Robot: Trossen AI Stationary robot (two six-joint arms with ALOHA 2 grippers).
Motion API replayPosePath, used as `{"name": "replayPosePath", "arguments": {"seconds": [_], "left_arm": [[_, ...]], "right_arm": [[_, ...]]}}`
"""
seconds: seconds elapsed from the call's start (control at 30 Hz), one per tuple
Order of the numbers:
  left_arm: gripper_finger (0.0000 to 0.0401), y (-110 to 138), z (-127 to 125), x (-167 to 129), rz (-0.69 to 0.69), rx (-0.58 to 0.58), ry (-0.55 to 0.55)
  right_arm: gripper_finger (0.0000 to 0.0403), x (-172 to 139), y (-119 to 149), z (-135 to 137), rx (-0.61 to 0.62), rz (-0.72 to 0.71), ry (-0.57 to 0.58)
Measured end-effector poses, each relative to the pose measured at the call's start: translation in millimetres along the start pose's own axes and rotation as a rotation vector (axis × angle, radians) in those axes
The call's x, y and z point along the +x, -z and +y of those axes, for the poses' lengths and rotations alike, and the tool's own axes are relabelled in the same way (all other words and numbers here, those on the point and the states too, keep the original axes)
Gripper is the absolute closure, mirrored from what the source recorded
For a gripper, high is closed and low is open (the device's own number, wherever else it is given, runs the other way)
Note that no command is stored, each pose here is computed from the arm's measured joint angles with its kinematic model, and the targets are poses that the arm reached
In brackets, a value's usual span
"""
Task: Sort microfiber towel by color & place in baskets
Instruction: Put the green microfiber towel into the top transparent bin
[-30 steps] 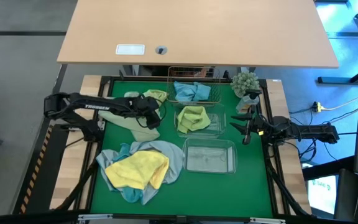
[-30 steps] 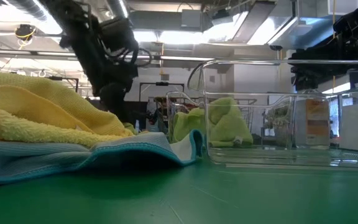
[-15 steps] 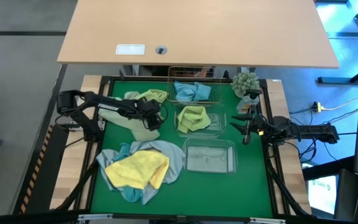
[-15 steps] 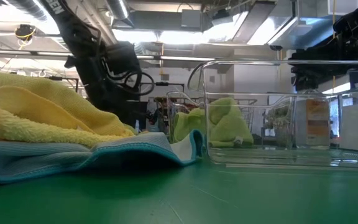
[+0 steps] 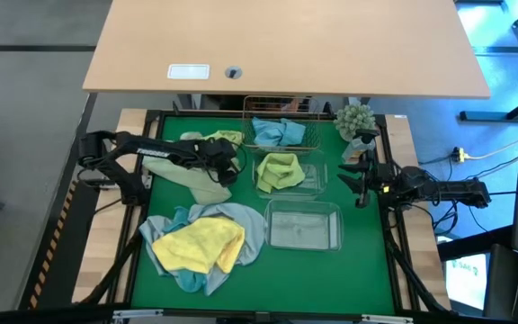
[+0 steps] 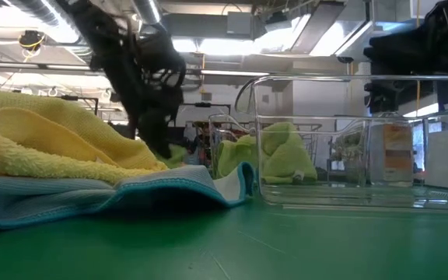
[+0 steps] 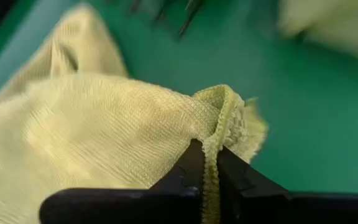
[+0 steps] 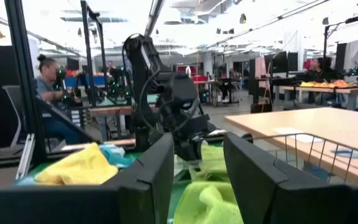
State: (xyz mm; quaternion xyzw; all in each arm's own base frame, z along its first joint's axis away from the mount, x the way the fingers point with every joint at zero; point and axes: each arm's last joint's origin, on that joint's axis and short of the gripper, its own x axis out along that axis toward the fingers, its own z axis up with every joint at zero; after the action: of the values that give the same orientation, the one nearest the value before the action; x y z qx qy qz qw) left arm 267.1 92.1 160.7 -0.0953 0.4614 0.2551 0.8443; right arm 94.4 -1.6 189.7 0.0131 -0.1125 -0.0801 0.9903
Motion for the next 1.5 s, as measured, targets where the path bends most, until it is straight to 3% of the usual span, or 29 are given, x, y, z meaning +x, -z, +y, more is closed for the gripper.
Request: {"name": "replayPosePath", "arguments": {"seconds": [0.3, 0.73, 1.07, 1.5], "left_arm": [[0.0399, -39, -16, -49, -0.190, -0.014, 0.125], [0.0400, -100, -39, -124, -0.543, -0.027, 0.255], [0.0401, -117, -54, -144, -0.807, -0.053, 0.352], [0.0401, -115, -66, -150, -0.839, -0.036, 0.393]], "right_arm": [[0.0260, 3, -17, 1, -0.027, -0.019, 0.000], [0.0260, 35, -40, 7, -0.110, 0.116, 0.006], [0.0260, 79, -73, 16, -0.181, 0.180, -0.002], [0.0260, 161, -91, 31, -0.261, 0.276, 0.060]]}}
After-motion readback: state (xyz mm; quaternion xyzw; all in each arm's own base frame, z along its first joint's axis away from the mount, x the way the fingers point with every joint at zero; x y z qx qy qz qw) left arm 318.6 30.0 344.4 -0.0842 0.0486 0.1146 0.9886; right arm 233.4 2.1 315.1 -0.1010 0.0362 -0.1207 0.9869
